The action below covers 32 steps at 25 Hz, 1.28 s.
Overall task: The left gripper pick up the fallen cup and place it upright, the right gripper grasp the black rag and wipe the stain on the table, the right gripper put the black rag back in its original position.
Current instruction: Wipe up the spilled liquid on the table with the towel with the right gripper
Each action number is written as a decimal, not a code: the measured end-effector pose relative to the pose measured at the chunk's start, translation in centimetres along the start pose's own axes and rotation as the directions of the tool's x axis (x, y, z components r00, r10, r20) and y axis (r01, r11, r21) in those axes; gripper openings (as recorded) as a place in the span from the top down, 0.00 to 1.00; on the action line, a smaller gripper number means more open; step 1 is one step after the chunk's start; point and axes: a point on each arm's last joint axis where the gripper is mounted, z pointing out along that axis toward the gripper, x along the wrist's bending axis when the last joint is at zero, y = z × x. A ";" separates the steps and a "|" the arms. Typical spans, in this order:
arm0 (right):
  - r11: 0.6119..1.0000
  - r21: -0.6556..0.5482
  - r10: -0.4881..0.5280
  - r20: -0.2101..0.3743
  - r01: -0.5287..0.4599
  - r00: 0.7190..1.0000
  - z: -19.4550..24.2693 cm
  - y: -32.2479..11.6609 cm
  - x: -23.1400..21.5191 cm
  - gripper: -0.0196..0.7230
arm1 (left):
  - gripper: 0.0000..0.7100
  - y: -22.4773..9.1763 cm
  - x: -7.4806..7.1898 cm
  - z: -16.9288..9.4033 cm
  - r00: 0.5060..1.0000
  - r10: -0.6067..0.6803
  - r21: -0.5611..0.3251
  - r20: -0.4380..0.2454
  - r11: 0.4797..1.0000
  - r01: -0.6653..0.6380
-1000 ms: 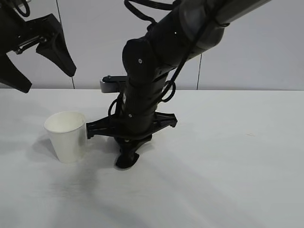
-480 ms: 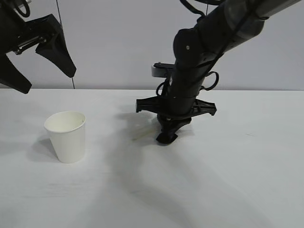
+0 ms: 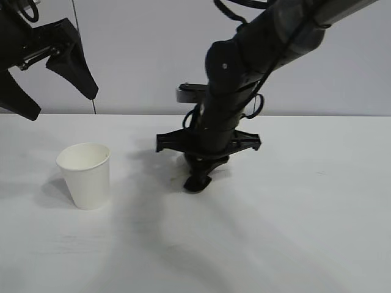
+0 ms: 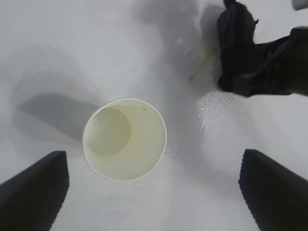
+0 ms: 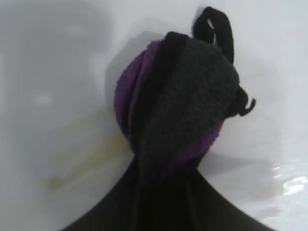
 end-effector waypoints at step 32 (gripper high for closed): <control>0.999 0.025 -0.043 0.074 0.041 0.996 0.6 0.8 -2.4 0.83 | 0.02 0.0 0.0 0.0 1.000 0.001 0.000 -0.001 1.000 -0.001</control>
